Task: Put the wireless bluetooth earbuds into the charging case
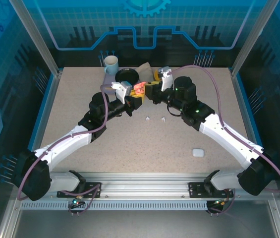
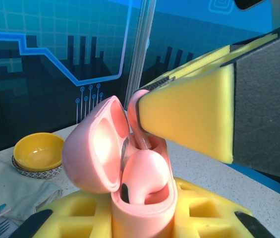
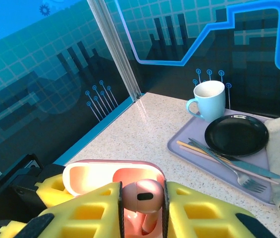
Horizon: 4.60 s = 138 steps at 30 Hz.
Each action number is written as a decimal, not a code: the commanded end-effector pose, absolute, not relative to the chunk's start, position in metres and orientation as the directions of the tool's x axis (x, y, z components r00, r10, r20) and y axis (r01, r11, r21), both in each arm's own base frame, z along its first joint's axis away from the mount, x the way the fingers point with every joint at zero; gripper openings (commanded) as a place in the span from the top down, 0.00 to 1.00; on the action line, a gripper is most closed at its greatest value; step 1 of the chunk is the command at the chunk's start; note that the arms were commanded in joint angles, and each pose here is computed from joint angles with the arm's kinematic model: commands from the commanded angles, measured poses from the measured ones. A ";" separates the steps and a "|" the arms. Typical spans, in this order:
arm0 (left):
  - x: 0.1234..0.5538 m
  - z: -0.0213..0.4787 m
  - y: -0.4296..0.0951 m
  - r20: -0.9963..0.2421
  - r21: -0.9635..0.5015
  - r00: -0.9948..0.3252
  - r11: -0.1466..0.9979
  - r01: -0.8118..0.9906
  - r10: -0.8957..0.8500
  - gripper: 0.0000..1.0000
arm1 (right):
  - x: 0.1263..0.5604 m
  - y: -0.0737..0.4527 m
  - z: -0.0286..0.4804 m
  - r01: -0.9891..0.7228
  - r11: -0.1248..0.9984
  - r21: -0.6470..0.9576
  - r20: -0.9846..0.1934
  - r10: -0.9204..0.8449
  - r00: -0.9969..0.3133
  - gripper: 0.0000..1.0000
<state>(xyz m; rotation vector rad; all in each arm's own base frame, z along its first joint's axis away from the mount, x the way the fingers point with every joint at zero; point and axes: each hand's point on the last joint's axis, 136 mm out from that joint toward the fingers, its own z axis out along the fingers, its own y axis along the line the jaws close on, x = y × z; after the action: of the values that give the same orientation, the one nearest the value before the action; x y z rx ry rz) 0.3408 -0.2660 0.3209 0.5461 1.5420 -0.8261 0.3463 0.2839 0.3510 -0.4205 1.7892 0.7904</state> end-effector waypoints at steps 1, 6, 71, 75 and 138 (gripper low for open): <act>0.335 0.347 -0.267 -0.983 -0.169 -0.088 0.612 0.772 -0.161 1.00 | 0.333 0.291 0.351 -0.659 0.705 0.261 -0.943 0.040 -0.331 0.74; 0.335 0.347 -0.268 -0.983 -0.170 -0.089 0.612 0.773 -0.161 1.00 | 0.333 0.291 0.351 -0.654 0.713 0.255 -0.944 0.038 -0.326 0.72; 0.353 0.238 -0.281 -0.975 -0.136 -0.210 0.551 0.823 0.074 1.00 | 0.338 0.270 0.236 -0.285 0.876 0.390 -0.333 -0.154 -0.930 0.46; 0.366 0.241 -0.270 -0.970 -0.193 -0.243 0.591 0.783 0.005 1.00 | 0.323 0.266 0.232 -0.279 0.882 0.379 -0.336 -0.149 -0.930 0.46; 0.405 0.151 -0.161 -0.273 -0.642 -0.916 0.765 -0.055 -0.294 0.01 | 0.187 0.028 0.027 0.500 0.839 -0.216 -0.076 0.496 -0.865 0.02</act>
<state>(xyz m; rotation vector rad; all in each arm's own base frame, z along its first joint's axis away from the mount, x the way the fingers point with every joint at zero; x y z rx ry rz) 0.4056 -0.1562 0.1119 -0.2641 2.6689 -0.8595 0.1917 0.0282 0.0342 0.7474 2.9980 -0.3940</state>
